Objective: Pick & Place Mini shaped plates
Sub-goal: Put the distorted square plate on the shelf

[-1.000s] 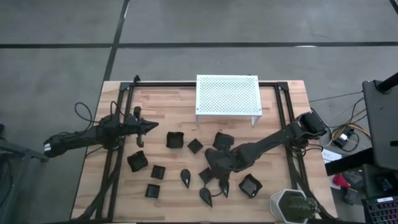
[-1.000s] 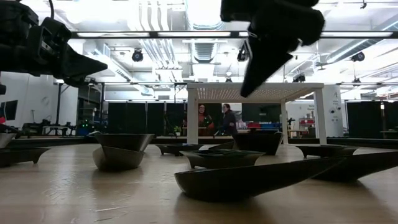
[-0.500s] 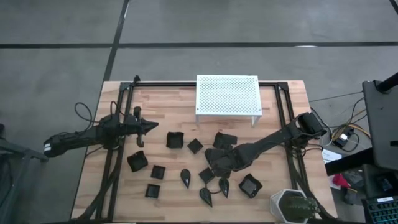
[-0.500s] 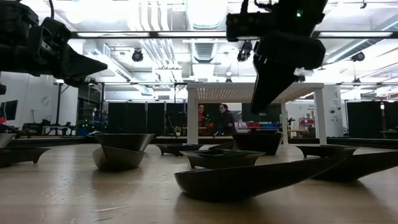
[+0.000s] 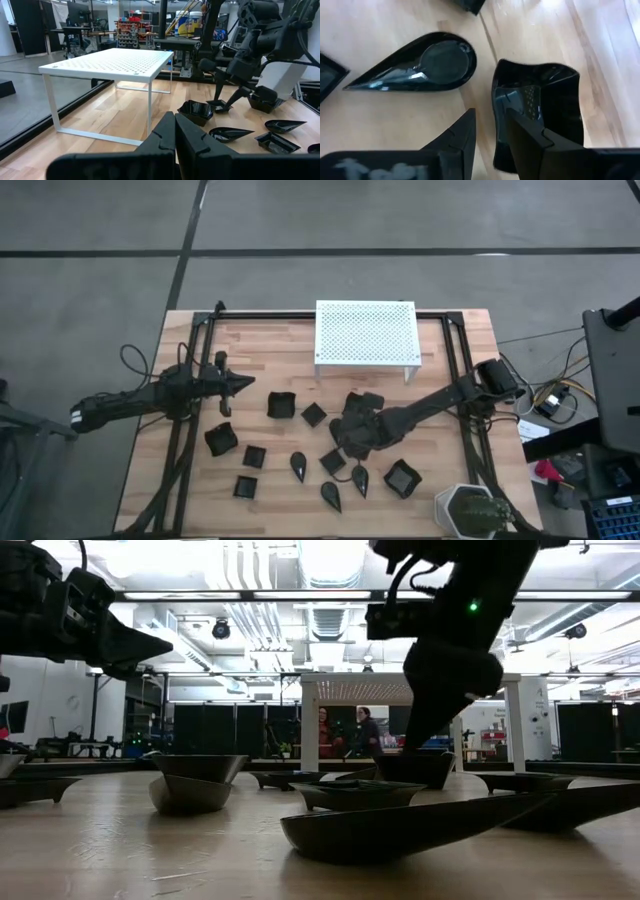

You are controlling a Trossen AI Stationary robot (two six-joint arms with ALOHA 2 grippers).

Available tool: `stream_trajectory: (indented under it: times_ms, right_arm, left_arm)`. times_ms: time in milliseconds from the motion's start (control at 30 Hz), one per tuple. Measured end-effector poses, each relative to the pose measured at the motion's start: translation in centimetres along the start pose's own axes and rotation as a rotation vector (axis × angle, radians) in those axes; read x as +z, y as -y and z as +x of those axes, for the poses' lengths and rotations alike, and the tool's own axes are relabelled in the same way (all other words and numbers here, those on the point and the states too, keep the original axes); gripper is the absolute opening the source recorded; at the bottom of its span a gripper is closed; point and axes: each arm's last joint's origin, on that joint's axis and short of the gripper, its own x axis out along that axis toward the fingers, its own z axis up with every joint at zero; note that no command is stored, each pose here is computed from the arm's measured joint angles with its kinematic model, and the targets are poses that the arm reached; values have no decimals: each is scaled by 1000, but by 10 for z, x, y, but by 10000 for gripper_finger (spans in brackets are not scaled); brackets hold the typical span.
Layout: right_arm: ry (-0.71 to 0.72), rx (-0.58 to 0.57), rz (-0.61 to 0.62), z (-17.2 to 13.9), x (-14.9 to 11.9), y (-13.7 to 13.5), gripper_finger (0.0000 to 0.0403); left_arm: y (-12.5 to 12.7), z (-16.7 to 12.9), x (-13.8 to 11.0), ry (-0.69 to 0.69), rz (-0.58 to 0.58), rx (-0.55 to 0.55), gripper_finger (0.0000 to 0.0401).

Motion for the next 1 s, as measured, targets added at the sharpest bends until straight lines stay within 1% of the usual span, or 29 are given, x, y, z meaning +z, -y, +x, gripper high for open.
stream_trajectory:
  times_ms: [167,367,500,833,1000]
  right_arm:
    - [-13,-13,4,7,-4,4,95]
    - [0,-4,12,10,-7,3,98]
    - [1,-4,7,13,-9,4,93]
    - [2,-7,11,17,-11,6,70]
    - [-4,-12,17,19,-11,9,43]
  left_arm:
    - [0,0,0,0,0,0,0]
    - [0,0,0,0,0,0,0]
    - [0,0,0,0,0,0,0]
    - [0,0,0,0,0,0,0]
    - [0,0,0,0,0,0,0]
